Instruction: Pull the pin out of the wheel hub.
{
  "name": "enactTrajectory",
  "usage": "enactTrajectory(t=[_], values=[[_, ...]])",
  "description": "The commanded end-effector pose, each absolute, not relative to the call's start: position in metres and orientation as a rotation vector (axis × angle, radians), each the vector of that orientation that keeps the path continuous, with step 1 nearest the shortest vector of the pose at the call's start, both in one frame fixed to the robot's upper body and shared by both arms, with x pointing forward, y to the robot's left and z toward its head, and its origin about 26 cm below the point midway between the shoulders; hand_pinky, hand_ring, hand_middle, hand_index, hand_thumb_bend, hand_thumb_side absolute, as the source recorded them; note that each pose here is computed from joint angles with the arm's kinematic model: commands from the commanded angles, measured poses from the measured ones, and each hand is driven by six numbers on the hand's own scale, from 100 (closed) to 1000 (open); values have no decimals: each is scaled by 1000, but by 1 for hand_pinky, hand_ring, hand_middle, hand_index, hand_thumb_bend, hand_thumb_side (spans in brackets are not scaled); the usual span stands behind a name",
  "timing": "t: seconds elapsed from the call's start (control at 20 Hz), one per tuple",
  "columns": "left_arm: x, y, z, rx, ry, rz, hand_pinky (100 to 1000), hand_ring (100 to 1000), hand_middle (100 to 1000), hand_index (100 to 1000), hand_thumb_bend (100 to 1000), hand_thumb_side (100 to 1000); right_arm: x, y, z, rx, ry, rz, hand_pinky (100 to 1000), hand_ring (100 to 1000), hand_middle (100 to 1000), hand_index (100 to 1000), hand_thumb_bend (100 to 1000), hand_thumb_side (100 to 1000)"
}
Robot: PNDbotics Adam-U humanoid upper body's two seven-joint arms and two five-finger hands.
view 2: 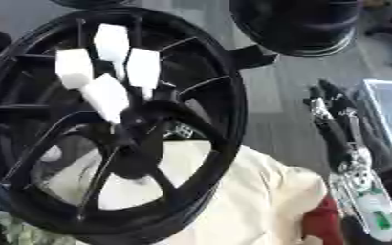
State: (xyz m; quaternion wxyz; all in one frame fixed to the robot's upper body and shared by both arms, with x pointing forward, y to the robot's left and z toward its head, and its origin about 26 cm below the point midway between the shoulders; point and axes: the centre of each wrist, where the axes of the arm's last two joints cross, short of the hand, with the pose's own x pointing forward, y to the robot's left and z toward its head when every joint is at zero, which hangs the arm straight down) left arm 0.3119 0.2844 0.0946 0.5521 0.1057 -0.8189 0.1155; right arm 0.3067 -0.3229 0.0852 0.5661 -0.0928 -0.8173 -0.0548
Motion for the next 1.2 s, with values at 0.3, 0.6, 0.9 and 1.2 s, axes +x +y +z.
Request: enactTrajectory(t=[0.3, 0.6, 0.9, 1.2], values=[[311, 287, 100, 256, -1957, 271, 812, 810, 714, 763, 474, 679, 306, -327, 95, -235, -1950, -110, 873, 762, 783, 872, 100, 489], [311, 287, 99, 257, -1955, 269, 812, 809, 714, 763, 475, 679, 306, -330, 104, -248, -1960, -90, 873, 767, 788, 874, 100, 484], [310, 288, 98, 262, -1950, 263, 811, 809, 714, 762, 474, 678, 301, -335, 146, -283, -2014, 98, 875, 776, 795, 876, 100, 459], [309, 290, 96, 269, -1943, 256, 811, 809, 715, 762, 474, 678, 286, -329, 214, -345, -2124, 437, 873, 778, 791, 872, 100, 409]])
